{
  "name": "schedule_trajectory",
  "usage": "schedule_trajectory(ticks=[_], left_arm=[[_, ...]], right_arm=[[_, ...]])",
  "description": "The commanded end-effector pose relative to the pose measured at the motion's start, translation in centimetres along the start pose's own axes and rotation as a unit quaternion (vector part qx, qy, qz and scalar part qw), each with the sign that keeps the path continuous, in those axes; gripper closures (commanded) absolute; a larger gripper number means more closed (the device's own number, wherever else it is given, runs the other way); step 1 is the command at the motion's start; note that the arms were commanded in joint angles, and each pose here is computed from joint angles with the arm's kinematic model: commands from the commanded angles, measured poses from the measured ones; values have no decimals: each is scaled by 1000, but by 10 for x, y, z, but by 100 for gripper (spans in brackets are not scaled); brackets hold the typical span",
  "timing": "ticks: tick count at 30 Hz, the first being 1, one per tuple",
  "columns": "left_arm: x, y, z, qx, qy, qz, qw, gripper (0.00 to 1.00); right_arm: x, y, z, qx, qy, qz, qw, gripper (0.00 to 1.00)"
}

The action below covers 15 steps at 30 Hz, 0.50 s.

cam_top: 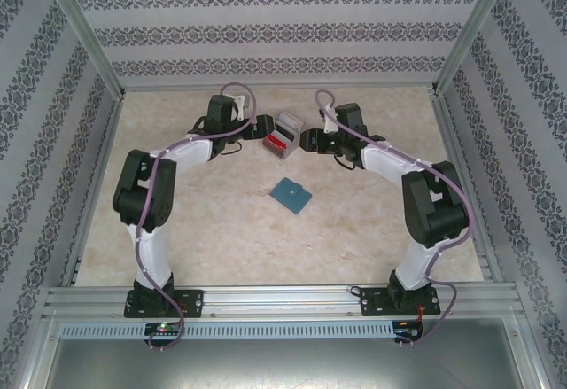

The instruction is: Put the credit cards into the card holder

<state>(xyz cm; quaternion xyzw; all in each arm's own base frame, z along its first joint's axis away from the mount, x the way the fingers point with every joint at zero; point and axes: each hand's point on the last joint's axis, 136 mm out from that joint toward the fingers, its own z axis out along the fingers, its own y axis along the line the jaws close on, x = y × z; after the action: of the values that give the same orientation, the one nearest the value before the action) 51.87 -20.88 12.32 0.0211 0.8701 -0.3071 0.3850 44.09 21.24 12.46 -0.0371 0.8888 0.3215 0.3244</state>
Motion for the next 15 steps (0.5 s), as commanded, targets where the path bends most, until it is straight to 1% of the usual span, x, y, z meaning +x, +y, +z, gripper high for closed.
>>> schedule_trajectory(ticks=[1,4,6,9,12,15], left_arm=[[18,1,14,35,36,-18,999,0],[21,-5,23,69,34,-43,996,0],[23,-12,26,92,28,-46,994,0],[26,-19,27,99,18,-33,994,0],[31,-25,26,112,17,-38,993,0],[38,-33,24,129,15,-30,991,0]], right_arm=[[-11,-6,-2,-17,-51,108,993,44],[-14,-17,7,-23,-65,164,984,43],[-17,-21,15,-39,-69,198,977,43],[-23,-24,31,-55,-73,218,972,43],[-29,-27,44,-71,-76,246,964,41],[-32,-27,57,-84,-73,252,961,39]])
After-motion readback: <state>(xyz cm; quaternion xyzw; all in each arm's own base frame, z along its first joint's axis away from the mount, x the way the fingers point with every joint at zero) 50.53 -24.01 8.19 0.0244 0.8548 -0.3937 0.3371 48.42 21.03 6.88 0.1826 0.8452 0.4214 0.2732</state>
